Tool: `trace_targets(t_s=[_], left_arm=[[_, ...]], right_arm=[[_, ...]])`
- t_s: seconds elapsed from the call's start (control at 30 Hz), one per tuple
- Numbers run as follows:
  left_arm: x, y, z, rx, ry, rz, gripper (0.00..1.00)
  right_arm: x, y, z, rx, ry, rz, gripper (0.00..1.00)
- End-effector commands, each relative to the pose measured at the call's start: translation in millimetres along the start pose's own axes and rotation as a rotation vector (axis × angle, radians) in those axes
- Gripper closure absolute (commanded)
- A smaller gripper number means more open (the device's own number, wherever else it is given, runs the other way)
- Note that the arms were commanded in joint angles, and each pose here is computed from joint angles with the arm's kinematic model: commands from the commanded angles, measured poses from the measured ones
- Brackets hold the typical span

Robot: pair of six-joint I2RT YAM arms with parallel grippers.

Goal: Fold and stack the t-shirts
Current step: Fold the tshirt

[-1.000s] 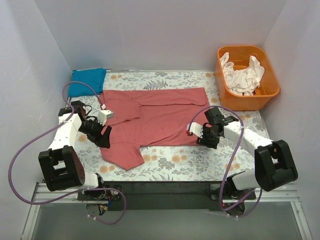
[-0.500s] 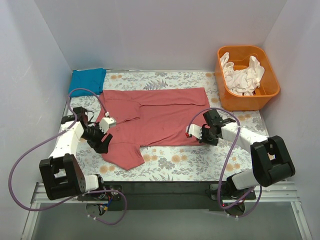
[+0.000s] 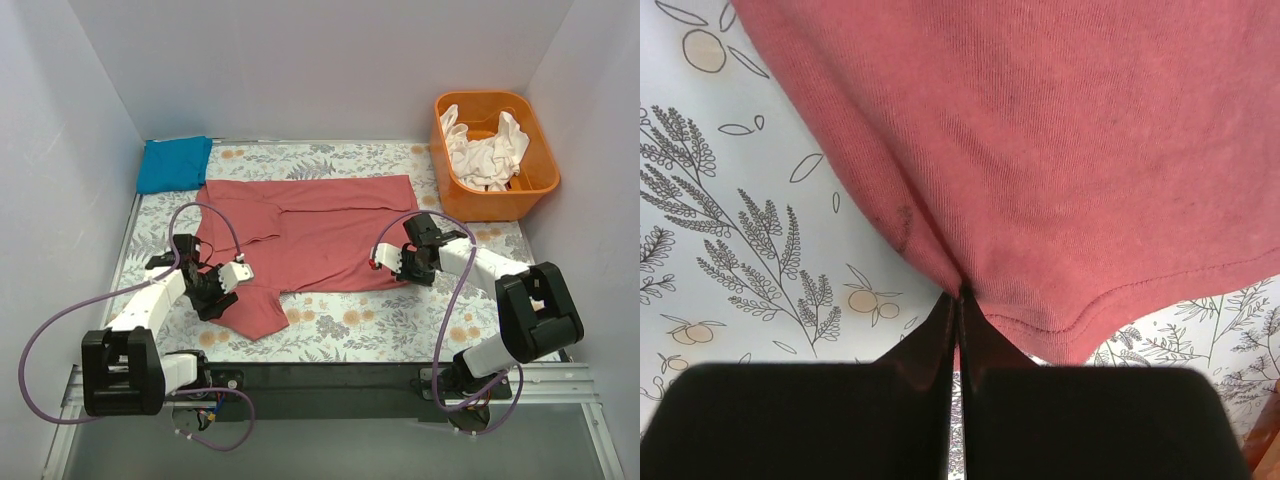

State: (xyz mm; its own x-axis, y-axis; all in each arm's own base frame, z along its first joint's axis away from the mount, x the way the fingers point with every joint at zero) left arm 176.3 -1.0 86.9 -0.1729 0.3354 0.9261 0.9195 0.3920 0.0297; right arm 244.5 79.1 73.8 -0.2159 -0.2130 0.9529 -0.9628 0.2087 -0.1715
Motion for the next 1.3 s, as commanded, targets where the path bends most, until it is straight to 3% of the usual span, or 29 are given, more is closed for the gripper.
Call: trace_targets(t_s=[0.0,0.07,0.17,0.2,0.33,0.73,1.27], left_arm=[[-10,11,-4,-0.067,0.005,-0.034,0.50],[-15,10,0,-0.077,0.023,-0.023,0.54],[-21,7,7,-0.087,0.053,0.001,0.70],[-20,6,7,-0.089,0.058,0.009,0.82],[-11,5,5,-0.089,0.067,0.018,1.00],[43,16,-20,0.005,-0.004,0.063,1.00],[70,120,-67,0.091,-0.093,-0.007,1.00]], right_arm=[[-4,1,-2,-0.017,0.002,-0.035,0.99],[-4,1,-2,-0.018,0.007,-0.037,0.99],[-3,1,-2,-0.015,0.007,-0.040,0.99],[-2,2,-2,-0.015,0.007,-0.040,0.99],[1,5,0,-0.016,0.008,-0.052,0.99],[35,9,5,0.003,-0.035,-0.046,0.99],[50,-67,-22,0.030,-0.079,-0.015,0.99]])
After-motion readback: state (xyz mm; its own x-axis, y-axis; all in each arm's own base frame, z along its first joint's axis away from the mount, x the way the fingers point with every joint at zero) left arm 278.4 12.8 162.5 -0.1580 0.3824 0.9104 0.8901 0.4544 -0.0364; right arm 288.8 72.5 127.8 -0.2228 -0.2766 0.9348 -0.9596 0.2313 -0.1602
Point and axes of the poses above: each gripper's point midway between its finger pads, its own x axis back along the fingers, its own y axis along the line the jaws close on, z = x × y, the point moved 6 cm from there along x, back along the fingers, and after that the axes turned 3 degrees about -x, right-handed, at the moved point
